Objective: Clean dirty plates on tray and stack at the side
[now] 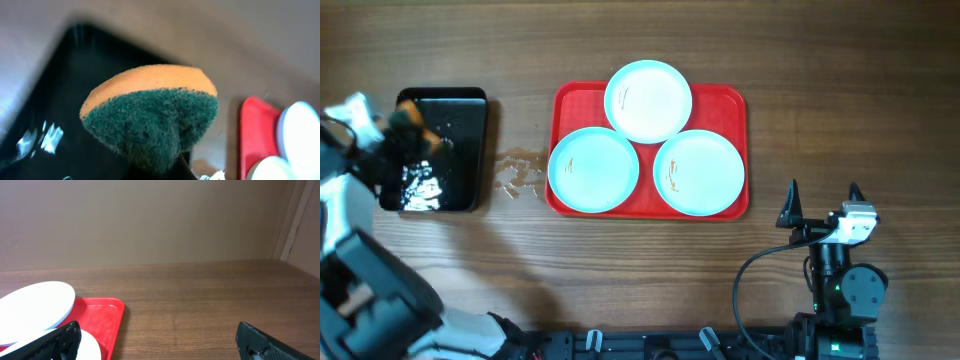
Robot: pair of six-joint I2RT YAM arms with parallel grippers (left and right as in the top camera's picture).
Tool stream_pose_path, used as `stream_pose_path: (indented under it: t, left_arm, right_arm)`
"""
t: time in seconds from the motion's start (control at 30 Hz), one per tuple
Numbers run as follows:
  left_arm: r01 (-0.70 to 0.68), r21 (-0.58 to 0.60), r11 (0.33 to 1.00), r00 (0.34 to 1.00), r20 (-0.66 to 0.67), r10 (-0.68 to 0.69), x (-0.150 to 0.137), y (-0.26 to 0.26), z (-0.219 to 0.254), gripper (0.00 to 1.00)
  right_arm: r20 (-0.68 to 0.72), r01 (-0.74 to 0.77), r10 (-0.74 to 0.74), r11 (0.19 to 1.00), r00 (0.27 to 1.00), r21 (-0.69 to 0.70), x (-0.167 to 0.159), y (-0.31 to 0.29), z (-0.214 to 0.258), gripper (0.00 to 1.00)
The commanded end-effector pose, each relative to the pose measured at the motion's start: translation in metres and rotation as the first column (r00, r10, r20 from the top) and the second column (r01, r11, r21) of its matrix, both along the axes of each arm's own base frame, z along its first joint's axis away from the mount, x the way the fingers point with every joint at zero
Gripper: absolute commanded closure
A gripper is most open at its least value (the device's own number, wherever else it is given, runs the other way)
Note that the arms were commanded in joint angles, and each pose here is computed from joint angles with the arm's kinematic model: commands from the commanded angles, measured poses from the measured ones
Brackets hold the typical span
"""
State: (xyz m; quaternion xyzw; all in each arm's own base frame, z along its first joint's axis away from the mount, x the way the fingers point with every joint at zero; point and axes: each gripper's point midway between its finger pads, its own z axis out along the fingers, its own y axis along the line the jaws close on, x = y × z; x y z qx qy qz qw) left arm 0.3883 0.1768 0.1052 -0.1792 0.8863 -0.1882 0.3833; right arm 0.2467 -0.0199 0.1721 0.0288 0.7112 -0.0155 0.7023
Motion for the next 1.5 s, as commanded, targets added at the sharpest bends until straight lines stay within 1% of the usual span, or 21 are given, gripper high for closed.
stream_pose_path:
  t: [0.0, 0.1, 0.17, 0.27, 0.33, 0.4, 0.43, 0.5, 0.57, 0.63, 0.67, 0.77, 0.87, 0.9, 0.97, 1.03, 1.1, 1.2, 1.3, 1.4, 1.47]
  left_arm:
    - [0.119, -0.053, 0.991, 0.984, 0.136, -0.111, 0.01, -0.018, 0.02, 0.96]
    - [0.219, -0.029, 0.975, 0.921, 0.336, -0.197, 0.017, -0.027, 0.085, 0.96]
    - [0.223, 0.011, 0.975, 0.891, 0.403, -0.209, 0.018, -0.028, 0.118, 0.96]
    - [0.212, 0.083, 0.974, 0.865, 0.447, -0.227, 0.012, -0.032, 0.149, 0.96]
    - [0.148, 0.08, 0.986, 0.903, 0.396, -0.167, 0.011, -0.023, 0.14, 0.96]
    - [0.044, 0.085, 0.995, 0.962, 0.264, -0.065, 0.007, -0.007, 0.105, 0.96]
    - [0.022, 0.103, 0.994, 0.979, 0.198, -0.042, 0.003, -0.003, 0.085, 0.96]
    - [0.032, 0.13, 0.991, 0.994, 0.104, -0.046, -0.003, -0.002, 0.048, 0.96]
    - [0.048, 0.107, 0.993, 0.996, 0.069, -0.056, -0.003, -0.004, 0.027, 0.96]
    - [0.08, 0.077, 0.994, 0.991, 0.097, -0.087, 0.0, -0.01, 0.028, 0.96]
    - [0.103, 0.072, 0.992, 0.983, 0.144, -0.113, 0.003, -0.014, 0.04, 0.96]
    - [0.177, 0.073, 0.982, 0.917, 0.351, -0.191, 0.008, -0.025, 0.111, 0.96]
    - [0.129, 0.154, 0.98, 0.876, 0.445, -0.186, 0.01, -0.022, 0.158, 0.96]
    - [0.1, 0.174, 0.98, 0.883, 0.439, -0.168, 0.01, -0.02, 0.161, 0.96]
    - [0.037, 0.173, 0.984, 0.923, 0.371, -0.1, 0.012, -0.012, 0.144, 0.96]
    - [-0.019, 0.166, 0.986, 0.967, 0.255, -0.024, 0.014, -0.004, 0.104, 0.96]
    - [0.011, 0.178, 0.984, 0.991, 0.131, -0.035, 0.015, -0.008, 0.051, 0.96]
    - [0.058, 0.118, 0.991, 0.996, 0.056, -0.065, 0.014, -0.016, 0.012, 0.96]
    - [0.126, 0.084, 0.988, 0.977, 0.161, -0.138, 0.021, -0.028, 0.035, 0.96]
    - [0.177, 0.081, 0.981, 0.924, 0.328, -0.194, 0.026, -0.038, 0.098, 0.96]
    - [0.16, 0.107, 0.981, 0.897, 0.399, -0.189, 0.023, -0.04, 0.136, 0.96]
  right_arm:
    - [0.01, 0.005, -0.005, 1.0, 1.0, 0.008, -0.001, -0.001, 0.002, 0.0]
    - [0.01, 0.005, -0.005, 1.0, 1.0, 0.008, -0.001, -0.001, 0.002, 0.0]
    - [0.01, 0.005, -0.005, 1.0, 1.0, 0.008, -0.001, -0.001, 0.002, 0.0]
    - [0.01, 0.005, -0.005, 1.0, 1.0, 0.008, -0.001, -0.001, 0.002, 0.0]
    - [0.01, 0.005, -0.005, 1.0, 1.0, 0.008, -0.001, -0.001, 0.002, 0.0]
    - [0.01, 0.005, -0.005, 1.0, 1.0, 0.008, -0.001, -0.001, 0.002, 0.0]
    - [0.01, 0.005, -0.005, 1.0, 1.0, 0.008, -0.001, -0.001, 0.002, 0.0]
    - [0.01, 0.005, -0.005, 1.0, 1.0, 0.008, -0.001, -0.001, 0.002, 0.0]
    - [0.01, 0.005, -0.005, 1.0, 1.0, 0.008, -0.001, -0.001, 0.002, 0.0]
    - [0.011, 0.005, -0.005, 1.0, 1.0, 0.008, -0.001, -0.001, 0.002, 0.0]
    - [0.01, 0.005, -0.005, 1.0, 1.0, 0.008, -0.001, -0.001, 0.002, 0.0]
    - [0.01, 0.005, -0.005, 1.0, 1.0, 0.008, -0.001, -0.001, 0.002, 0.0]
    - [0.01, 0.005, -0.005, 1.0, 1.0, 0.008, -0.001, -0.001, 0.002, 0.0]
    - [0.01, 0.005, -0.005, 1.0, 1.0, 0.008, -0.001, -0.001, 0.002, 0.0]
    - [0.011, 0.005, -0.005, 1.0, 1.0, 0.008, -0.001, -0.001, 0.002, 0.0]
    - [0.01, 0.005, -0.005, 1.0, 1.0, 0.008, -0.001, -0.001, 0.002, 0.0]
    - [0.01, 0.005, -0.005, 1.0, 1.0, 0.008, -0.001, -0.001, 0.002, 0.0]
    - [0.01, 0.005, -0.005, 1.0, 1.0, 0.008, -0.001, -0.001, 0.002, 0.0]
    - [0.01, 0.005, -0.005, 1.0, 1.0, 0.008, -0.001, -0.001, 0.002, 0.0]
    - [0.01, 0.005, -0.005, 1.0, 1.0, 0.008, -0.001, -0.001, 0.002, 0.0]
    - [0.01, 0.005, -0.005, 1.0, 1.0, 0.008, -0.001, -0.001, 0.002, 0.01]
